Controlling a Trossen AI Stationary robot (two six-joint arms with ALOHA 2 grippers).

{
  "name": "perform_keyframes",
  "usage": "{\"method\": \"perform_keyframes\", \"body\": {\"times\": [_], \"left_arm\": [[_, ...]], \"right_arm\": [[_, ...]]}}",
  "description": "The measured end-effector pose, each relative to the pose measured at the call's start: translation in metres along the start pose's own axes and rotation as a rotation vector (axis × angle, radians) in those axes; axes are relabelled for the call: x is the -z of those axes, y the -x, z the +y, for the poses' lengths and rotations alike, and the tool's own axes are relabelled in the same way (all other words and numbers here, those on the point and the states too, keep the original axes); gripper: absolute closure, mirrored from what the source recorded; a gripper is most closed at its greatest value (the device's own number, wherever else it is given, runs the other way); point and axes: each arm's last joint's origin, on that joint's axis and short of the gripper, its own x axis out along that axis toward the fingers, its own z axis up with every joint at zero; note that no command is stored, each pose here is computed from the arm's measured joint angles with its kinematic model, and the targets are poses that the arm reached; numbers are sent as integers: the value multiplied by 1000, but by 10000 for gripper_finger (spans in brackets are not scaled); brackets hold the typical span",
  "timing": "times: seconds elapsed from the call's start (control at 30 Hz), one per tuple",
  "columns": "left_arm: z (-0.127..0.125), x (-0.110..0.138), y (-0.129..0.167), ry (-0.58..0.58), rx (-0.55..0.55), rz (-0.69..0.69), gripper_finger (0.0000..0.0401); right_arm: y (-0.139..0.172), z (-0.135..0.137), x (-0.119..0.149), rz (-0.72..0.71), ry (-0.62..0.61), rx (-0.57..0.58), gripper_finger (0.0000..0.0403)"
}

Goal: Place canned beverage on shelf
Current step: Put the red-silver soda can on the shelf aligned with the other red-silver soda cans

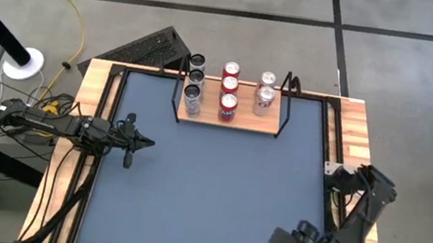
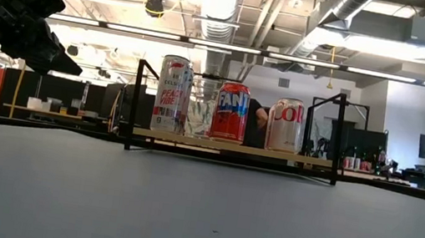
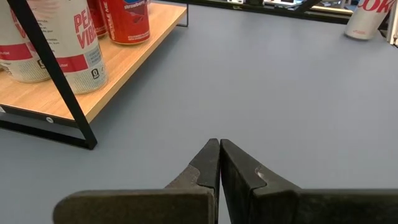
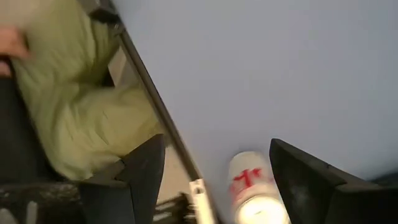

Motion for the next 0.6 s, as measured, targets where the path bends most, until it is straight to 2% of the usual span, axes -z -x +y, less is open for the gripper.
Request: {"method": "perform_keyframes", "body": {"times": [0.17,0.3,0.47,0.6], "left_arm": [[0,0,0,0,0,0,401],[0,0,0,0,0,0,401],[0,0,0,0,0,0,401],[0,0,0,0,0,0,401]], "right_arm": [[-7,3,17,27,-215,28,127],[-25,0,31,141,-357,119,127],[-44,-5,41,329,-442,239,127],[-49,-8,35,344,-465,258,127]]}}
